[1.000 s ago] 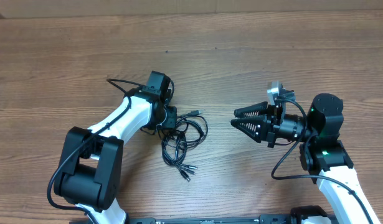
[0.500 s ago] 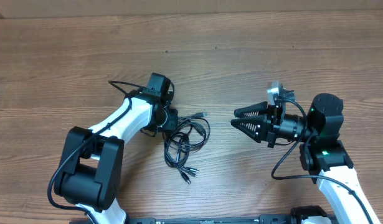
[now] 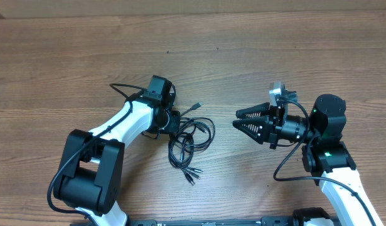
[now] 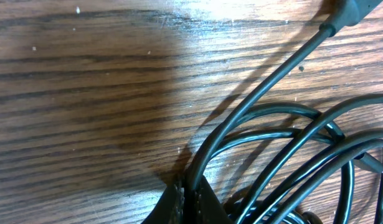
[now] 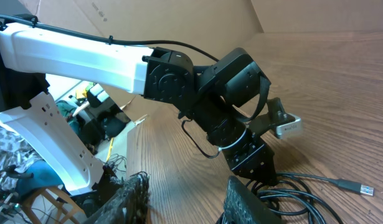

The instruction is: Untangle cables

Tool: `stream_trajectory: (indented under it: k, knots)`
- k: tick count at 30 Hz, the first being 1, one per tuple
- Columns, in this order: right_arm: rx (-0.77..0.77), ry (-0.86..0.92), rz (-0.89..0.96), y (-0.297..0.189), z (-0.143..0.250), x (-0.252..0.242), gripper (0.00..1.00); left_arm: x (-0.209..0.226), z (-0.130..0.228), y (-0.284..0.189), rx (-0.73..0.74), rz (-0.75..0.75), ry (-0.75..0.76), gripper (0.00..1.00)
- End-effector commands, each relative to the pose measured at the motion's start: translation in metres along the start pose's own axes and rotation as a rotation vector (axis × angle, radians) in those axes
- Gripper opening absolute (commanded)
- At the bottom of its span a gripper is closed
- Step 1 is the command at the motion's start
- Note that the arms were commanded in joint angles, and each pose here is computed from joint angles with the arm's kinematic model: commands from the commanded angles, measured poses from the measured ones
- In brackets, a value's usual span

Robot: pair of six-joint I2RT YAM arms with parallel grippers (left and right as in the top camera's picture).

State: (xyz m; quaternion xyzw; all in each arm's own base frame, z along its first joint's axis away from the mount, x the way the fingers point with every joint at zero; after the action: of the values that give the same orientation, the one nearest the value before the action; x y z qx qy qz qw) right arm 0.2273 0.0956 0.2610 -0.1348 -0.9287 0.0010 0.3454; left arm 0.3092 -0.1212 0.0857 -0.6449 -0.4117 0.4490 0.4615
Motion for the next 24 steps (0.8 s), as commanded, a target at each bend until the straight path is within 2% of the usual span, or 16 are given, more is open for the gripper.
stream_trajectory:
  k: [1, 5, 8, 11, 16, 21, 24]
  knots:
    - [-0.004, -0.02, -0.007, 0.001, -0.006, 0.004, 0.38, 0.004, 0.015, 0.012, 0.053, -0.037, 0.003, 0.04]
    - [-0.004, -0.021, -0.006, 0.001, -0.006, 0.004, 0.38, 0.003, 0.008, 0.009, 0.016, -0.039, 0.021, 0.04]
    - [-0.004, -0.021, -0.006, 0.001, -0.006, 0.004, 0.38, -0.003, -0.007, -0.013, -0.051, -0.036, 0.1, 0.04]
    - [-0.004, -0.021, -0.006, 0.001, -0.006, 0.004, 0.38, -0.014, -0.03, -0.061, -0.202, -0.035, 0.209, 0.04]
    - [-0.004, -0.02, -0.006, 0.001, -0.006, 0.004, 0.38, -0.034, -0.047, -0.156, -0.496, -0.048, 0.334, 0.04]
    - [-0.004, -0.02, -0.006, 0.001, -0.006, 0.004, 0.38, -0.048, -0.029, -0.236, -0.733, -0.056, 0.411, 0.04]
    - [-0.006, -0.025, -0.007, 0.001, -0.007, 0.004, 0.38, -0.056, -0.016, -0.259, -0.804, -0.02, 0.475, 0.04]
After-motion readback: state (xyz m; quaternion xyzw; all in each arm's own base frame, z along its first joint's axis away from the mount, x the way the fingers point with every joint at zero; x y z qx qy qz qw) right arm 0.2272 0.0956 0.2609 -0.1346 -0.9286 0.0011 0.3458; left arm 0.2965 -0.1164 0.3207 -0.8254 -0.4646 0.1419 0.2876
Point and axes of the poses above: each gripper's point midway between its finger pads, its own y axis out along the fingers, its own x axis along the line the jaws close on, z = x × y, the point moved 9 cm from there along -y, back along the fingers, and after that the axes turned 9 degrees about y, right-handed, at the moved point
